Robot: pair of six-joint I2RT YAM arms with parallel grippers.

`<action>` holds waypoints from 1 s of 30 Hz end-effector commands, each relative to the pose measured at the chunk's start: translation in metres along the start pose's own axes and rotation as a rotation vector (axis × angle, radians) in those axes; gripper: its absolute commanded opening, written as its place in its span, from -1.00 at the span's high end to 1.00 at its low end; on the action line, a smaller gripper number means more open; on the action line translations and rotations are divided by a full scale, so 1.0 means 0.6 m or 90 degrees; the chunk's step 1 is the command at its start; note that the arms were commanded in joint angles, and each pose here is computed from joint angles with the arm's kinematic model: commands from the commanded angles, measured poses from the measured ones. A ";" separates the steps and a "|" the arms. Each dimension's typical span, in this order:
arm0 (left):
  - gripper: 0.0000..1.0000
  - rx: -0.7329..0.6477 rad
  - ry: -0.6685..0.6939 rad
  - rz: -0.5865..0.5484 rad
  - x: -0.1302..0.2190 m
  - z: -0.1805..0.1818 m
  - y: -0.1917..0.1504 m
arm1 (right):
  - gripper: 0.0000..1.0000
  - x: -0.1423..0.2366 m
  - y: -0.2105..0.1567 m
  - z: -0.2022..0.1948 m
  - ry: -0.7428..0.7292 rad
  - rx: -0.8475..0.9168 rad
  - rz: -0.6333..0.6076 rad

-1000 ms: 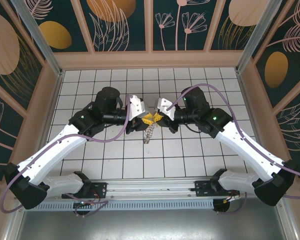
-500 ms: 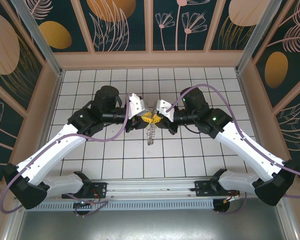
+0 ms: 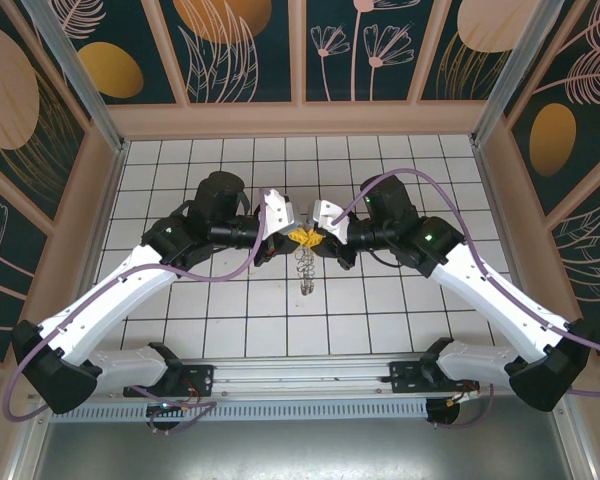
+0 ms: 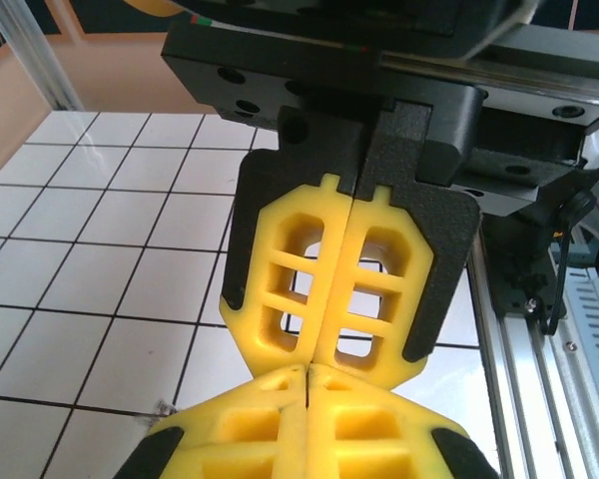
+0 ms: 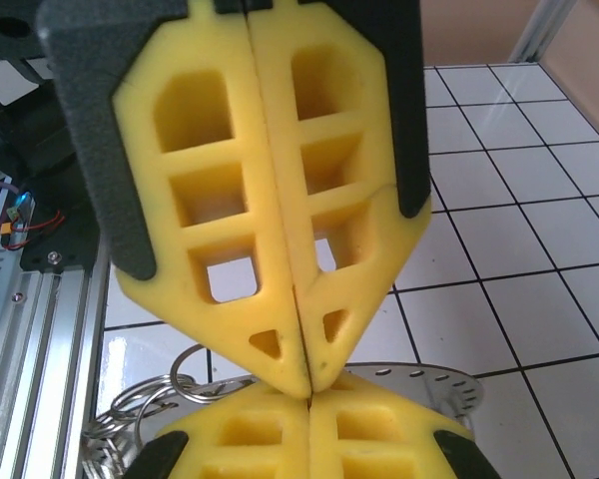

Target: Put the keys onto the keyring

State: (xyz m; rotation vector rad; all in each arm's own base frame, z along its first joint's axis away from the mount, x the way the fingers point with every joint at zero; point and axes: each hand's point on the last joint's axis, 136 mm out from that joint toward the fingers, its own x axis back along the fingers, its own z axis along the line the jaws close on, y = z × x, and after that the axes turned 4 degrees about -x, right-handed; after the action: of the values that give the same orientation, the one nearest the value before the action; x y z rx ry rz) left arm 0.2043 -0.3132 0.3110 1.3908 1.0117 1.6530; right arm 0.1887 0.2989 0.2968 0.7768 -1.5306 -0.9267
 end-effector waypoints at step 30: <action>1.00 -0.022 -0.060 -0.321 0.076 -0.051 0.149 | 0.96 0.071 0.084 0.025 -0.028 0.048 -0.189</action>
State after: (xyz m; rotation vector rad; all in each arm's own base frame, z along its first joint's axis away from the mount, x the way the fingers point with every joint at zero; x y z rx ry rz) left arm 0.1782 -0.3179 0.3735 1.1788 1.1911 1.2995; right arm 0.1692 0.2898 0.3524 1.0231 -1.5245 -1.0912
